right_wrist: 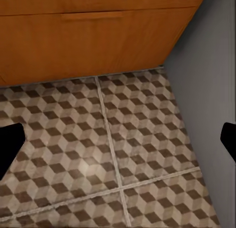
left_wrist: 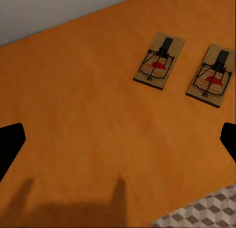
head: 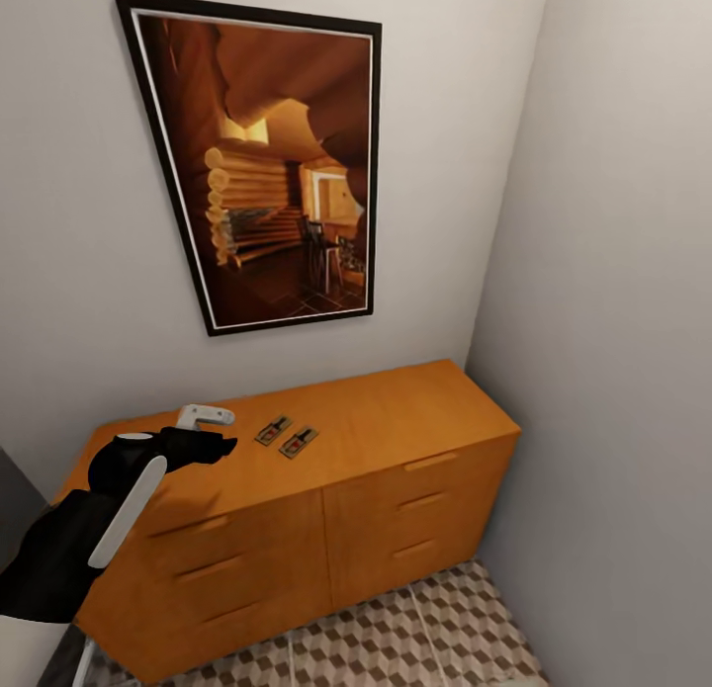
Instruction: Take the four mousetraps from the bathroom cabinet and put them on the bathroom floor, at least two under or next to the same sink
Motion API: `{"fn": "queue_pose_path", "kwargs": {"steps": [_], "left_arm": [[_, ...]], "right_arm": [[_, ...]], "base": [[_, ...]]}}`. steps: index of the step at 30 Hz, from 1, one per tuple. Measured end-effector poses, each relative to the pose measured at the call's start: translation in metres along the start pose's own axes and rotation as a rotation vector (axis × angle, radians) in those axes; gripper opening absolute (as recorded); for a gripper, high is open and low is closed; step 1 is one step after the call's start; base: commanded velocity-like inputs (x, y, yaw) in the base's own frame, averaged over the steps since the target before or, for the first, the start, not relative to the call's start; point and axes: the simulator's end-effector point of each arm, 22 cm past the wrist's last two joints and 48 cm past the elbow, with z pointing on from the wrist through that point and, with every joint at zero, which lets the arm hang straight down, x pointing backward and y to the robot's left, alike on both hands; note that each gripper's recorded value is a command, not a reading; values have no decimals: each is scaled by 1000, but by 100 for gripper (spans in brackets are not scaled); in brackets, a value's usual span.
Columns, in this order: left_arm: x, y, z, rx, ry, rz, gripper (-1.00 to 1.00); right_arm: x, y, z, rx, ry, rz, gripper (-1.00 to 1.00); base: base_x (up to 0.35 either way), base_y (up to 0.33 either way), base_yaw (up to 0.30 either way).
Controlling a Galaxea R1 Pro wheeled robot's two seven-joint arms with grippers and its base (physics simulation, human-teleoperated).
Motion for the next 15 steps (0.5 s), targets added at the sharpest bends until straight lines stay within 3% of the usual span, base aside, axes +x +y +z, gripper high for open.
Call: {"fn": "queue_pose_path", "kwargs": {"steps": [9,15], "left_arm": [[0,0,0,0,1,2,100],[0,0,1,0,1,2,100]], "right_arm": [[0,0,0,0,0,0,100],[0,0,0,0,0,0,100]], "base": [[271,-171,0],[81,-55,0]]}}
